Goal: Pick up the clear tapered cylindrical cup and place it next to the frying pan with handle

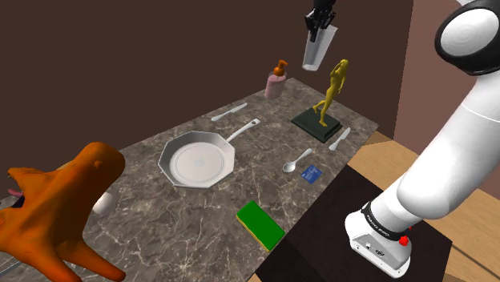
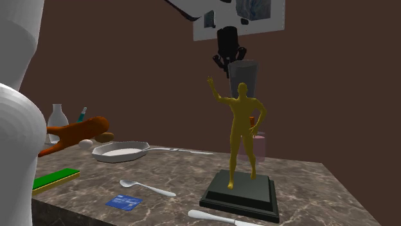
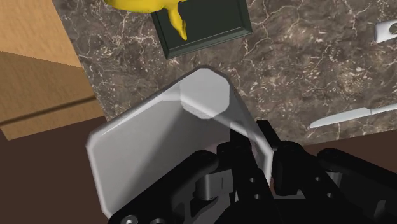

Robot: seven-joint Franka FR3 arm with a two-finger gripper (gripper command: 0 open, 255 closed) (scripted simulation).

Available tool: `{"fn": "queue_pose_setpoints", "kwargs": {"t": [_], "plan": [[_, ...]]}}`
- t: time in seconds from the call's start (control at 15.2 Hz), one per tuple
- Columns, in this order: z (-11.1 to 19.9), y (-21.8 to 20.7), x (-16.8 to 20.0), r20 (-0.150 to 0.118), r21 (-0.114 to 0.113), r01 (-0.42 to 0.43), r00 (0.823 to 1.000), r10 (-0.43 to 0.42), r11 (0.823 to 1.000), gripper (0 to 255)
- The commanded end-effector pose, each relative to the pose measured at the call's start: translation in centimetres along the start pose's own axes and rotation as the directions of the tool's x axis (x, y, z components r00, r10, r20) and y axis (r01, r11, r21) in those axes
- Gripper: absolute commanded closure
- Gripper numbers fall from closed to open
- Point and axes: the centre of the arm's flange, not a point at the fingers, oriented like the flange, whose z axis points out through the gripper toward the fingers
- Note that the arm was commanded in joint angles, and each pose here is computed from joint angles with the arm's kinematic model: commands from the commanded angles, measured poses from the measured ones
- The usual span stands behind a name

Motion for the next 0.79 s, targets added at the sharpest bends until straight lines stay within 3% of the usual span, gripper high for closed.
{"fn": "queue_pose_setpoints", "kwargs": {"t": [0.0, 0.73], "plan": [[-0.2, -1.8, -1.8, 0.000, 0.000, 0.000, 1.000, 0.000, 1.000, 255], [-1.4, -11.5, -12.5, 0.000, 0.000, 0.000, 1.000, 0.000, 1.000, 255]]}}
